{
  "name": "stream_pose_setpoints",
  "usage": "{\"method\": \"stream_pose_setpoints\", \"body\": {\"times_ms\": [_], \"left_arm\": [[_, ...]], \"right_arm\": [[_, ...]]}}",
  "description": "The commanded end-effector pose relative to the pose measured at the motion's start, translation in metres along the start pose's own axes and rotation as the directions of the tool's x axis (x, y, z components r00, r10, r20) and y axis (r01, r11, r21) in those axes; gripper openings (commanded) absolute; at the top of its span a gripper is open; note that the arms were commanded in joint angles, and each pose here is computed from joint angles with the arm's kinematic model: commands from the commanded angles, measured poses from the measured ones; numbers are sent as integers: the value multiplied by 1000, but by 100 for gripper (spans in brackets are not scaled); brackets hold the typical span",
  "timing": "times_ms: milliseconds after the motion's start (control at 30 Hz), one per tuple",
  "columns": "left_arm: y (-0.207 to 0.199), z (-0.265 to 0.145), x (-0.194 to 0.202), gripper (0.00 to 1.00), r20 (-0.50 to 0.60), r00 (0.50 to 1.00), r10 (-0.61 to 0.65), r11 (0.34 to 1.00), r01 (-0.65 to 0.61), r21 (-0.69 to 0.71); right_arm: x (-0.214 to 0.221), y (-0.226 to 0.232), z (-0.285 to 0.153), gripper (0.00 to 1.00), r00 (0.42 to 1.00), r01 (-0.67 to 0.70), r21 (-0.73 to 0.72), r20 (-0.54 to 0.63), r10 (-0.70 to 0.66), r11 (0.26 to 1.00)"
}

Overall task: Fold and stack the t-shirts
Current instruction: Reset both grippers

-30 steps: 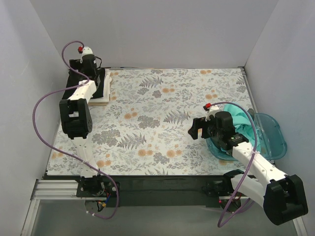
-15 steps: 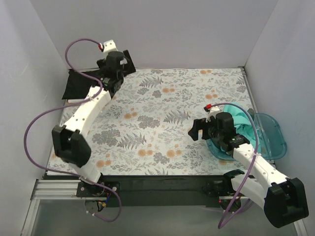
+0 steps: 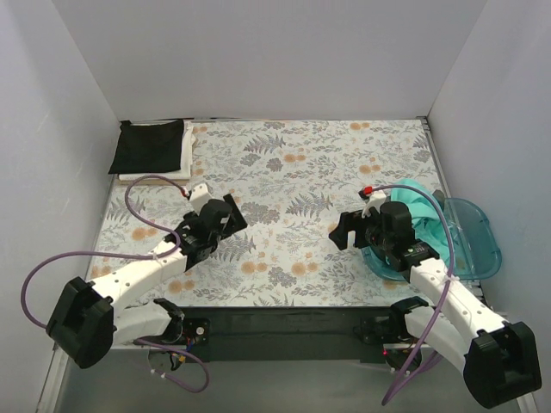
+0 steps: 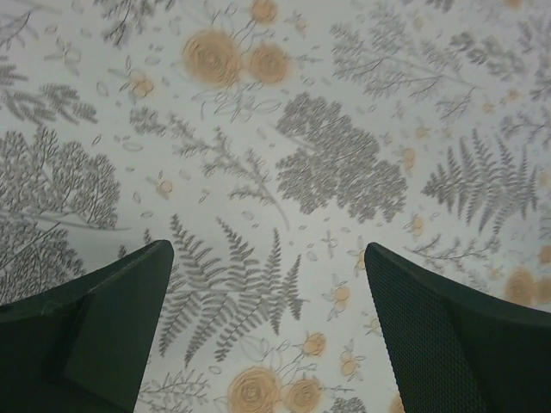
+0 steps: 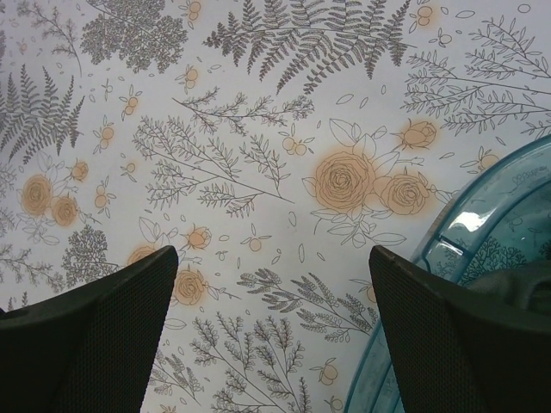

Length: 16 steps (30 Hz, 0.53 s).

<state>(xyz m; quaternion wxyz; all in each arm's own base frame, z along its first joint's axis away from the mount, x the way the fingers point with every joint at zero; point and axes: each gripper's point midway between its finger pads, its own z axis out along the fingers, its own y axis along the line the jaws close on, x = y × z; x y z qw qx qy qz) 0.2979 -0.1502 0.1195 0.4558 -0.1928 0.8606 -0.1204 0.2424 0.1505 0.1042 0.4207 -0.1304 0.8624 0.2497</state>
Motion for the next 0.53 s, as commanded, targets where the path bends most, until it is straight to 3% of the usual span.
{"method": "stream_pose_setpoints", "body": {"times_ms": [0,500], "left_arm": [[9,-13,-1,93,38,994,-105,994,105,2],[30,-43,-12,94,117,975,-190,981,183,66]], "right_arm": [[8,-7,3,98,1000,-20,33,-23,21,999],[12,-4,11,98,999,-5,-1,-51,5,1000]]}}
